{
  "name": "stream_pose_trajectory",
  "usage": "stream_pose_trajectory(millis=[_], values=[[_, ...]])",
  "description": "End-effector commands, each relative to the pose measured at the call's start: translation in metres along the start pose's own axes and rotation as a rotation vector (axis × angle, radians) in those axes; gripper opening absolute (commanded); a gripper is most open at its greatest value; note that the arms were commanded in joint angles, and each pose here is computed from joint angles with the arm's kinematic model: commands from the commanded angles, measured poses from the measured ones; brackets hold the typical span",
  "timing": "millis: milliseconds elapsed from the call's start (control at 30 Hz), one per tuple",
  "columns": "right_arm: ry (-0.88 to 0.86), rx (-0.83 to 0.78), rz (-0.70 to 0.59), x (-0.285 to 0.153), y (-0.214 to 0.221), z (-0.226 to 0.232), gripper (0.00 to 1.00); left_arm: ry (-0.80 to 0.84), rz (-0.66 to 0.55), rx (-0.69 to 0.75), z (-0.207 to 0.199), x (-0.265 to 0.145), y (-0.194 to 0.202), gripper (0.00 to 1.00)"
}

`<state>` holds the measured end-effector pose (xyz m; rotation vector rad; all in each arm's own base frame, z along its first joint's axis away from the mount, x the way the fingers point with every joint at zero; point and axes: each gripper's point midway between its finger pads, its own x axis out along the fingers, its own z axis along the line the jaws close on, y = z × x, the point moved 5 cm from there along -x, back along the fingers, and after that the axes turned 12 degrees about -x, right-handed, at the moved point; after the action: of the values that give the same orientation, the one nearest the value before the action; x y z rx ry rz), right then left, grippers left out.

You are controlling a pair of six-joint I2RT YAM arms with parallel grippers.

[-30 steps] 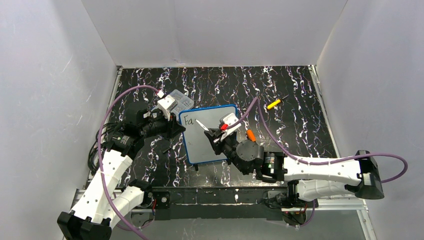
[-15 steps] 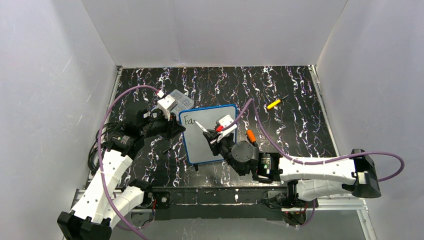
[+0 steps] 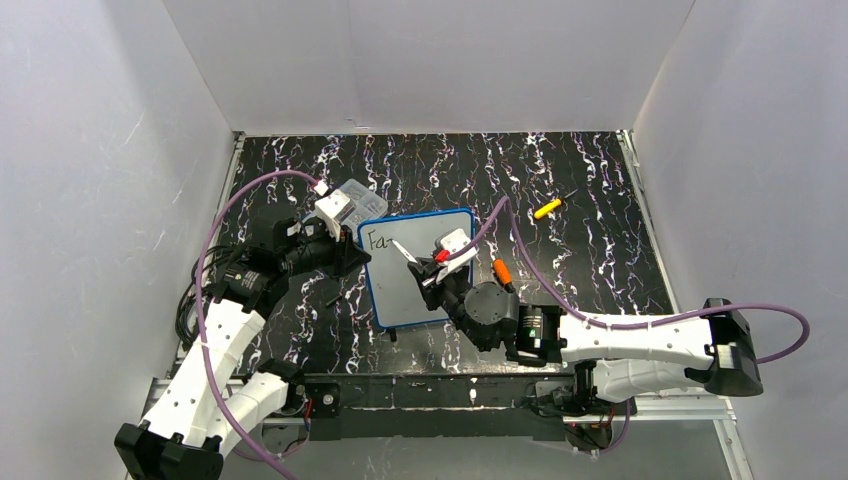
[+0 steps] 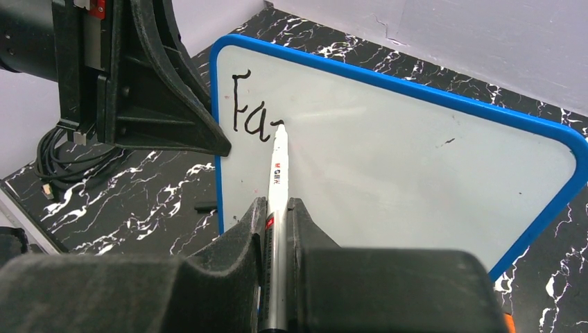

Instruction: Write a sentence on the whiteboard

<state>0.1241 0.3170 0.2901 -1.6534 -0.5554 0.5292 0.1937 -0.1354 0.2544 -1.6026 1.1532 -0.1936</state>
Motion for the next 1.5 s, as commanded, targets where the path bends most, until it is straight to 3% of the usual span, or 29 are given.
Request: stream_pose_trajectory(millis=[0, 400, 967, 1467], values=[[0.048, 0.013, 0.015, -0.001, 0.008, -0.006, 0.01, -0.007, 0.068, -0.009, 0.003, 0.001, 0.018, 0.0], [0.023, 0.02, 0.065, -0.003, 0.026, -0.001, 0.01, -0.005, 0.067, -0.009, 0.003, 0.001, 0.017, 0.0], [0.003, 0.043, -0.087, -0.006, -0.026, -0.01, 0.01, -0.005, 0.069, -0.009, 0.003, 0.002, 0.017, 0.0], [0.01, 0.023, -0.122, 0.003, -0.035, -0.004, 0.01, 0.004, 0.076, -0.015, 0.003, 0.004, 0.018, 0.0]])
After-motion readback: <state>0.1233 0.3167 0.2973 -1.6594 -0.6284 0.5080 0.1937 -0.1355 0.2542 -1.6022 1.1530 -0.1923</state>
